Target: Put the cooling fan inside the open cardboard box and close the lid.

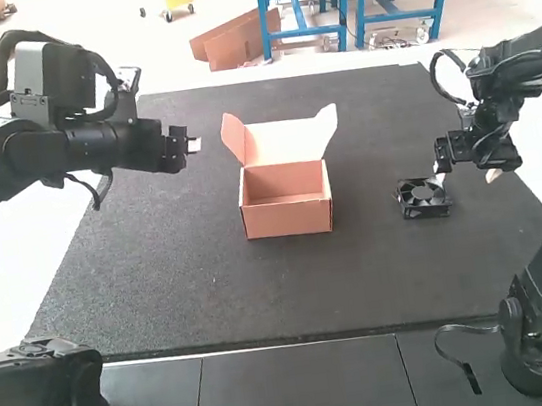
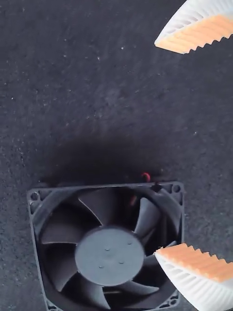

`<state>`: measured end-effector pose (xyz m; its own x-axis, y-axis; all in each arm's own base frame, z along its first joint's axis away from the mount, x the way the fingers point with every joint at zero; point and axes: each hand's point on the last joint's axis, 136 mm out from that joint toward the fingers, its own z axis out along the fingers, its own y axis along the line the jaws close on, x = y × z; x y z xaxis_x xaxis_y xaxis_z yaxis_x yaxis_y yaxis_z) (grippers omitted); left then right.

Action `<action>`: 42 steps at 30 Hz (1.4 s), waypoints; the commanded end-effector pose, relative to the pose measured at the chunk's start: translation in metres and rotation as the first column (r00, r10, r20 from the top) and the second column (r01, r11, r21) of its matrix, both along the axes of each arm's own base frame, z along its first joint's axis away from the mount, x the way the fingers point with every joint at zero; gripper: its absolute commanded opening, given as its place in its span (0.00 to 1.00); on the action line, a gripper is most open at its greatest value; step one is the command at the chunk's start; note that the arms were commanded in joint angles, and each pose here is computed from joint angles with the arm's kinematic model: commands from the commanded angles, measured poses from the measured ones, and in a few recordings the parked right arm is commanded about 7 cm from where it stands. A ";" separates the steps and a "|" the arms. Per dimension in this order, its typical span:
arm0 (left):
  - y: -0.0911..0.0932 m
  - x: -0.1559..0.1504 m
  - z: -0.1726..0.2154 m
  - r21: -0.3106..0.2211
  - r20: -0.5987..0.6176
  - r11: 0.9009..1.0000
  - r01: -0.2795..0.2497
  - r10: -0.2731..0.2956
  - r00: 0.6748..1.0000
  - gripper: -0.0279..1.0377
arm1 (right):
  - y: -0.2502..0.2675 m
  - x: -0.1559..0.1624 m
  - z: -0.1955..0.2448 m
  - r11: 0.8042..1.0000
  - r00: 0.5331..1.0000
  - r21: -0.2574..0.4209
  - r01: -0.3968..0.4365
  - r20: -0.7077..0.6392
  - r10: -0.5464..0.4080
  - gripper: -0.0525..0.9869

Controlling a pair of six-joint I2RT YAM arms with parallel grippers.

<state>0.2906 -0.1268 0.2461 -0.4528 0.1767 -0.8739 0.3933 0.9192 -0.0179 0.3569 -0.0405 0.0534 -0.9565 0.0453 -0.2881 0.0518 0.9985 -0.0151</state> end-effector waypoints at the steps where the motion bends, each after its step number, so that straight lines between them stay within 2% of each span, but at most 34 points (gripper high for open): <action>1: -0.009 -0.001 0.019 -0.038 0.025 0.999 0.034 -0.033 0.999 0.94 | -0.004 0.007 -0.001 1.000 1.000 -0.003 0.007 0.002 -0.007 0.92; 10: -0.018 -0.011 0.009 -0.033 -0.019 0.996 0.079 -0.080 0.997 0.94 | -0.006 0.013 -0.016 1.000 1.000 0.001 0.024 -0.008 -0.024 0.92; 25: -0.018 -0.015 0.002 -0.033 -0.055 0.997 0.075 -0.077 0.996 0.94 | -0.014 0.023 -0.029 0.999 0.999 -0.025 0.049 0.003 -0.049 0.92; 42: -0.017 -0.017 0.000 -0.031 -0.063 0.997 0.074 -0.076 0.995 0.94 | -0.016 0.019 -0.044 0.998 0.998 -0.028 0.051 -0.037 -0.052 0.92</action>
